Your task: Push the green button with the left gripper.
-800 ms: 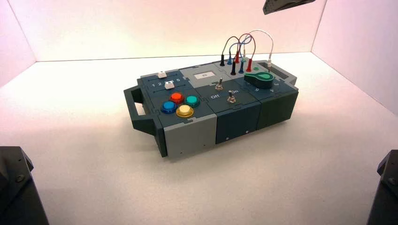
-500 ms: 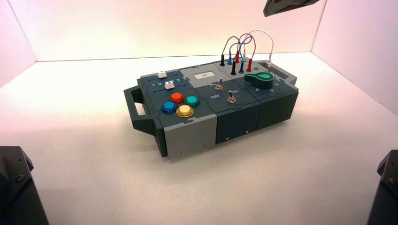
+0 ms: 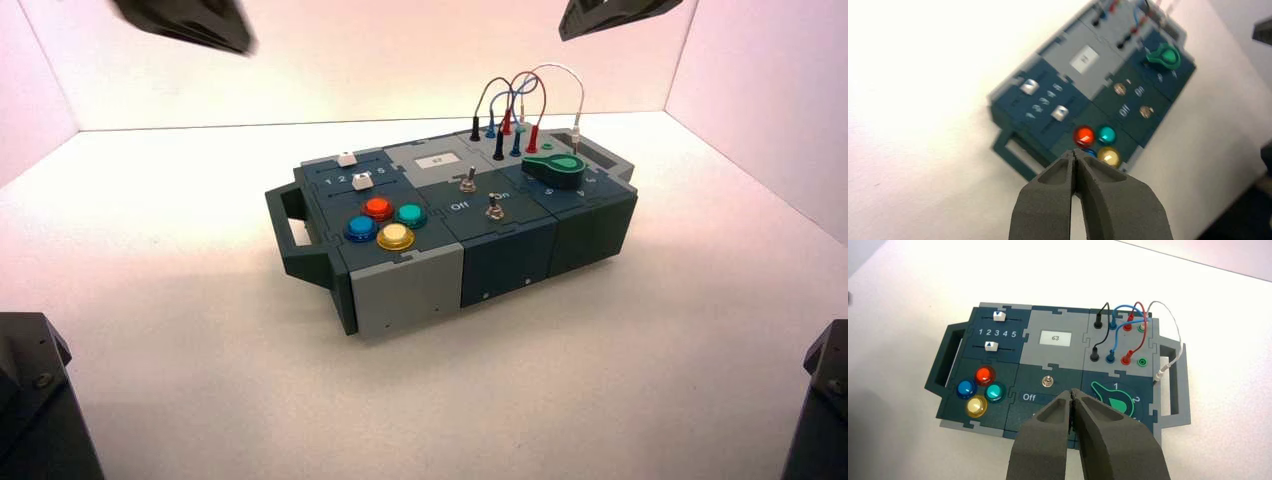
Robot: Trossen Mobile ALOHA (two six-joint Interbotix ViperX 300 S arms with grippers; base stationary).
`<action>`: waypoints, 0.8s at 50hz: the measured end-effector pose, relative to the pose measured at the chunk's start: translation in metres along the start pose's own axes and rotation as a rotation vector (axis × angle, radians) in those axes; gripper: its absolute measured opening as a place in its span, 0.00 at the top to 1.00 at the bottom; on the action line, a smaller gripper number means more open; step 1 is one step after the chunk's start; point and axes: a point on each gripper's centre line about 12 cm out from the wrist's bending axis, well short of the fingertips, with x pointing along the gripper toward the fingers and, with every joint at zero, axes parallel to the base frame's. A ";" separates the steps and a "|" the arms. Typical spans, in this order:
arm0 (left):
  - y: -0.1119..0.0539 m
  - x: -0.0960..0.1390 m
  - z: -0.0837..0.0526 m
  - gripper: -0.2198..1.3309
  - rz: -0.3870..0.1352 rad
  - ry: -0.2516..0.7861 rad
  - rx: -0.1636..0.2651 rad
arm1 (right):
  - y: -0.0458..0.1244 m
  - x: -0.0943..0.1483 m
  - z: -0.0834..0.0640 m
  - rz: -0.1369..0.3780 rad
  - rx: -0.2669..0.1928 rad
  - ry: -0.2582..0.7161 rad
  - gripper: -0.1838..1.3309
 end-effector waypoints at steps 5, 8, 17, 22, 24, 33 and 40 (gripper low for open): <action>-0.012 0.015 0.010 0.96 -0.018 0.058 0.033 | -0.001 0.004 -0.001 -0.003 0.000 0.012 0.97; -0.018 0.024 0.013 0.96 -0.024 0.088 0.047 | -0.001 0.006 -0.002 -0.005 -0.001 0.021 0.97; -0.029 0.051 0.023 0.96 -0.026 0.160 0.075 | -0.001 0.007 -0.002 -0.009 -0.011 0.021 0.97; -0.035 0.067 0.025 0.96 -0.027 0.188 0.092 | -0.002 0.007 -0.002 -0.010 -0.014 0.016 0.97; -0.036 0.072 0.025 0.96 -0.027 0.202 0.098 | -0.002 0.007 -0.001 -0.010 -0.015 0.013 0.97; -0.045 0.095 0.019 0.96 -0.030 0.254 0.146 | -0.002 0.007 -0.001 -0.014 -0.021 0.007 0.97; -0.047 0.106 0.012 0.96 -0.029 0.291 0.174 | -0.003 0.007 -0.001 -0.017 -0.025 0.007 0.97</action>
